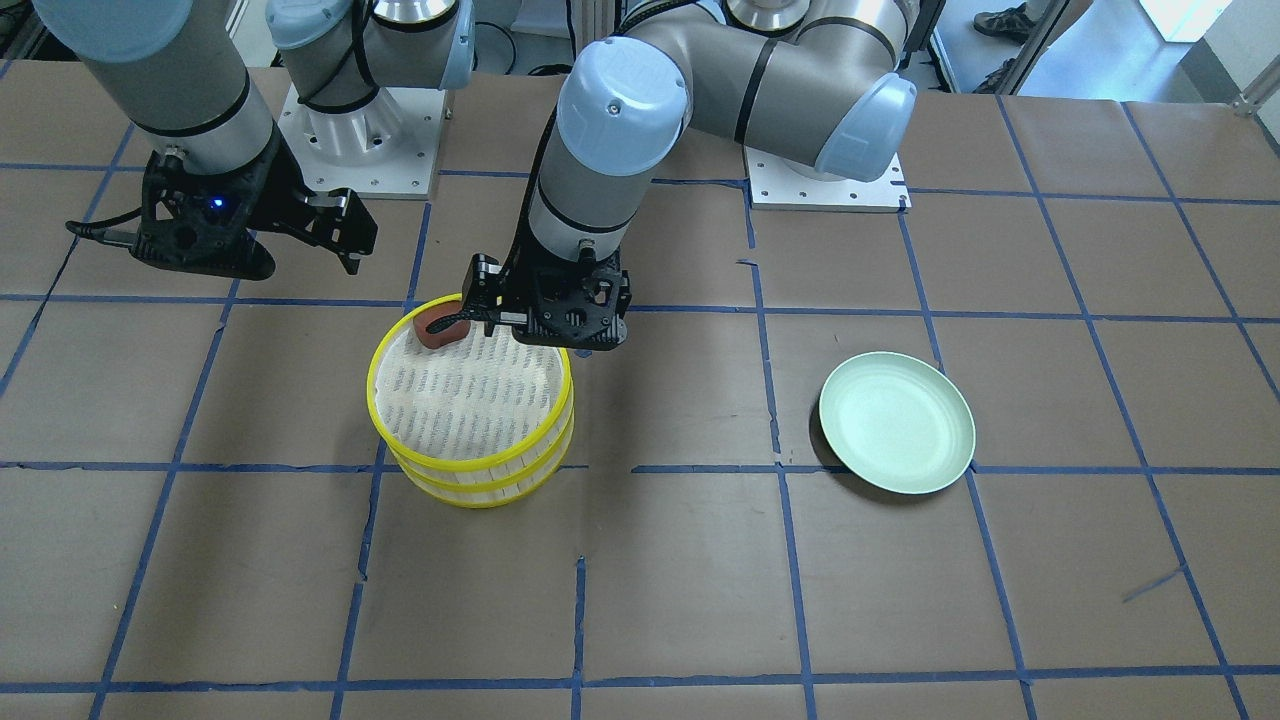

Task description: Place buns in different layers of steamer

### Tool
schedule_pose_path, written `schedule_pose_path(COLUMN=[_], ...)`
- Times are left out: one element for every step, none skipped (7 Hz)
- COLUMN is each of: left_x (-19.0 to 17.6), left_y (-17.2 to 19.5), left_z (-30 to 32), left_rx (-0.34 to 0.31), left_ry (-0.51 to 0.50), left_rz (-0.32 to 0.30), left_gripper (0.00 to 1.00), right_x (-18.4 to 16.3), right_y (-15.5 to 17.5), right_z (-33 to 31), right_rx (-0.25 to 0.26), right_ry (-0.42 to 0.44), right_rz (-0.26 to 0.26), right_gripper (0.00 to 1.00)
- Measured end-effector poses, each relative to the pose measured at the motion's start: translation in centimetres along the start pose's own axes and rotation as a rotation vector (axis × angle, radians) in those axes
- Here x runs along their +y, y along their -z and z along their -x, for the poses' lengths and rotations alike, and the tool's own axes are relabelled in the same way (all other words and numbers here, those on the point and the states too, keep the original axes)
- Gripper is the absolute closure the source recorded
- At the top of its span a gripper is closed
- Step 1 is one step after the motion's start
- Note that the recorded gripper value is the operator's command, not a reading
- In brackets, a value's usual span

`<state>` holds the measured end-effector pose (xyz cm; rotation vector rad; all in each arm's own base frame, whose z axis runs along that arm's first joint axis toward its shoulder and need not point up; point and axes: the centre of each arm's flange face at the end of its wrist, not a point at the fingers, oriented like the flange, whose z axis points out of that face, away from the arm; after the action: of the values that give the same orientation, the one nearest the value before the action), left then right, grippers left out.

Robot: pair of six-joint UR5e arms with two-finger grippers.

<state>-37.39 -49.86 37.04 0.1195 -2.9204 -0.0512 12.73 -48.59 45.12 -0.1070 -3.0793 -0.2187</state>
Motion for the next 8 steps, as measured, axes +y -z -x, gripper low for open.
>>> schedule_pose_path(left_x=[-0.7,-1.4,-1.8,-1.8,-1.7,-1.3,-1.2,-1.3], left_y=[2.7,6.1,10.0,13.6,16.3,17.5,17.4,17.1], left_z=[2.2,5.4,9.6,14.4,18.6,21.4,22.6,23.0], left_rx=[-0.092,-0.159,-0.188,-0.193,-0.191,-0.194,-0.205,-0.217], left_ry=[0.001,-0.014,-0.050,-0.091,-0.124,-0.144,-0.147,-0.124], left_rz=[-0.007,0.011,0.026,0.032,0.035,0.032,0.019,-0.005], left_gripper=[0.01,0.00,0.00,0.00,0.00,0.00,0.00,0.00], right_x=[0.5,0.6,0.7,0.7,0.7,0.7,0.7,0.8], right_y=[0.6,1.0,1.3,1.4,1.5,1.5,1.7,1.8], right_z=[0.0,0.1,0.1,0.2,0.2,0.2,0.3,0.3], right_rx=[-0.003,-0.007,-0.009,-0.009,-0.010,-0.010,-0.010,-0.010], right_ry=[0.019,0.047,0.070,0.078,0.078,0.076,0.075,0.075], right_rz=[0.003,-0.004,-0.009,-0.012,-0.014,-0.018,-0.024,-0.028], right_gripper=[0.00,0.00,0.00,0.00,0.00,0.00,0.00,0.00])
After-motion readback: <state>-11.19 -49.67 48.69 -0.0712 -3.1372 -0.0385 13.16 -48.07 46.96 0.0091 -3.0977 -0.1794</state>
